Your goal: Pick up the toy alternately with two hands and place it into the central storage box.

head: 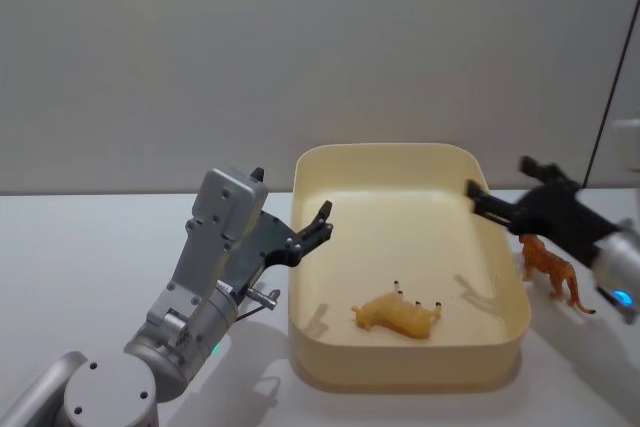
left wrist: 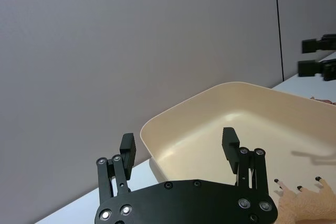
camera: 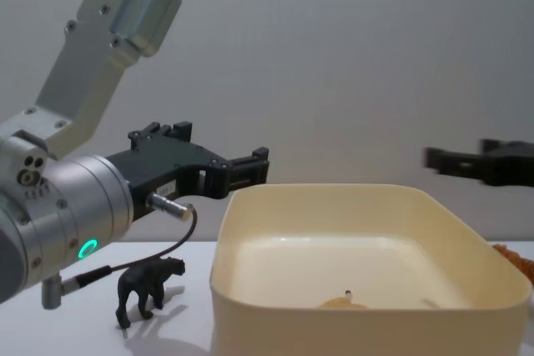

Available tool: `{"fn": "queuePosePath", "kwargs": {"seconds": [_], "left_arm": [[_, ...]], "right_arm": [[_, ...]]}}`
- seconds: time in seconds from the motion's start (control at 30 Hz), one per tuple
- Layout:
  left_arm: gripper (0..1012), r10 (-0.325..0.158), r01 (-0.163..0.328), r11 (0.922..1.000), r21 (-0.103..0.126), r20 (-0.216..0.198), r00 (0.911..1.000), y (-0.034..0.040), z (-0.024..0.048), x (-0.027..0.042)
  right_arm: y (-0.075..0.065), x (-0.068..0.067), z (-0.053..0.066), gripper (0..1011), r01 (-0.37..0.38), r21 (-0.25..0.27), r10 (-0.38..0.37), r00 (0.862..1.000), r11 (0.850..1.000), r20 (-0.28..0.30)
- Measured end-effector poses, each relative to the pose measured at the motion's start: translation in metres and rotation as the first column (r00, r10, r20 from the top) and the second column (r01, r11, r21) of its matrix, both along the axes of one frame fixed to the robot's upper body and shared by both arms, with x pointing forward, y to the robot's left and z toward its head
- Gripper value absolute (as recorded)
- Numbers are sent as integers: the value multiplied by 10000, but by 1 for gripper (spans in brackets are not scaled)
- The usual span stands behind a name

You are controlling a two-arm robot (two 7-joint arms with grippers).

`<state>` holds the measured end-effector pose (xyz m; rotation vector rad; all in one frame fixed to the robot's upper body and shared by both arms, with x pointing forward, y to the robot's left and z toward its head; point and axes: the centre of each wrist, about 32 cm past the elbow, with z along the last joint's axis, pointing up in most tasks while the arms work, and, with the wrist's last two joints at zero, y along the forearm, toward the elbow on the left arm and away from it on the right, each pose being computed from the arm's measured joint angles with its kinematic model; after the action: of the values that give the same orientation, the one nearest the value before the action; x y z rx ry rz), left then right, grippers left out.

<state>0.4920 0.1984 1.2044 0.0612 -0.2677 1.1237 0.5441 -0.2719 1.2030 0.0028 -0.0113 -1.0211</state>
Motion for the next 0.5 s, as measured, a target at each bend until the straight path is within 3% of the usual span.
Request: {"fn": "queuePosePath", "kwargs": {"seconds": [0.3, 0.5], "left_arm": [[1001, 0, 0, 10000, 0, 0, 10000, 0, 0, 0], [1002, 0, 0, 10000, 0, 0, 10000, 0, 0, 0]], "right_arm": [[-483, -354, 4, 1001, 1042, -117, -1045, 9942, 9945, -244], [-637, -507, -28, 1001, 1244, -342, -1263, 9902, 9916, -600]]}}
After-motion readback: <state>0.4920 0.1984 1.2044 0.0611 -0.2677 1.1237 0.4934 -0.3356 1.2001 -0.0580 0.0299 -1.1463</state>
